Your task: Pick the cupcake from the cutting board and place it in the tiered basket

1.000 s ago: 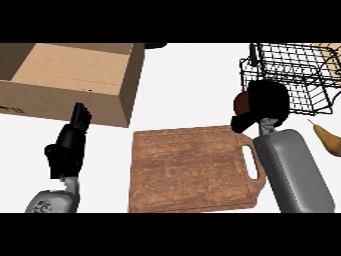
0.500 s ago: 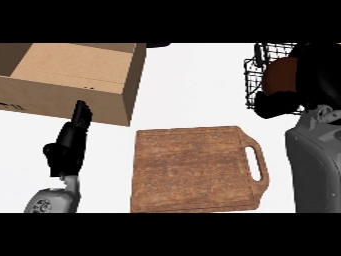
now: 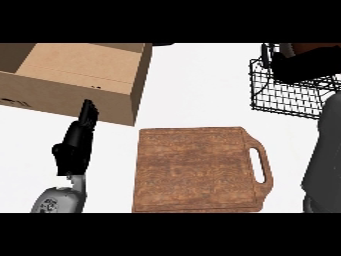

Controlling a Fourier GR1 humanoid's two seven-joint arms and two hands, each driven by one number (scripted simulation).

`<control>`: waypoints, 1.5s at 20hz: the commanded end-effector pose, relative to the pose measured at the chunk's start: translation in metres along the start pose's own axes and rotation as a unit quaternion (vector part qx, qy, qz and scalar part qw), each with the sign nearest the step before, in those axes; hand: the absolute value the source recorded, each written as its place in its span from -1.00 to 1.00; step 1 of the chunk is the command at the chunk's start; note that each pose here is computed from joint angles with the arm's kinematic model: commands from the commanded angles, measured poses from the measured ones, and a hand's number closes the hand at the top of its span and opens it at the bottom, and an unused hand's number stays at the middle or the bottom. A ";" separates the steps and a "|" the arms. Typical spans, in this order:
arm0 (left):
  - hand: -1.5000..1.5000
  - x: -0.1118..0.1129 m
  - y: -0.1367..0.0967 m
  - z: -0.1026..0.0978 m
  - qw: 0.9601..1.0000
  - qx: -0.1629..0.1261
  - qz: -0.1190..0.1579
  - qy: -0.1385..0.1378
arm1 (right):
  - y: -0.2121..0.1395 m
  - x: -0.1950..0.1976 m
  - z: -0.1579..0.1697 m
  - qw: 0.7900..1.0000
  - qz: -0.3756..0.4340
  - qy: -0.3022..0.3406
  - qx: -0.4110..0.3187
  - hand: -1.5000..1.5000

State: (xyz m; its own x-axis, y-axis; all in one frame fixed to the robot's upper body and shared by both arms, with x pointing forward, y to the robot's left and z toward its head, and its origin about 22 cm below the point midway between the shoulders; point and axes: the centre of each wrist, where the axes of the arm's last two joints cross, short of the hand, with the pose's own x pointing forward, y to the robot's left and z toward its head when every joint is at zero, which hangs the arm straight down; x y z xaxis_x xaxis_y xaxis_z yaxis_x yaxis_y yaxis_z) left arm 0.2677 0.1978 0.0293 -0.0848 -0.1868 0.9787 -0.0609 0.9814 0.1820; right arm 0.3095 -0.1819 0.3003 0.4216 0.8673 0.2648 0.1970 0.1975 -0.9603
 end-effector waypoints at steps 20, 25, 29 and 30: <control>0.00 -0.004 -0.013 -0.001 1.000 -0.001 -0.009 -0.011 | 0.023 -0.065 -0.135 0.996 0.067 0.053 -0.020 1.00; 0.00 0.013 -0.010 -0.012 1.000 -0.010 0.007 -0.002 | 0.048 -0.085 -0.142 0.989 -0.092 0.117 0.005 -1.00; 0.00 0.005 -0.004 -0.012 1.000 0.000 -0.003 -0.011 | 0.038 -0.101 -0.157 0.982 -0.161 0.096 -0.003 -1.00; 0.00 -0.004 0.004 -0.005 1.000 -0.001 0.000 -0.009 | 0.033 -0.106 -0.149 0.981 -0.169 0.090 -0.009 -1.00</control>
State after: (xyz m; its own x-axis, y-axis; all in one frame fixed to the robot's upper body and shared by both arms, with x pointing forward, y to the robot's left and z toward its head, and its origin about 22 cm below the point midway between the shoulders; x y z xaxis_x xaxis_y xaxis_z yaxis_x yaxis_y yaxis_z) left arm 0.2743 0.1962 0.0313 -0.0942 -0.1886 0.9775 -0.0539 0.9814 0.1842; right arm 0.4081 -0.3232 0.2516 0.5279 0.6984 0.4833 0.3066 0.3740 -0.8753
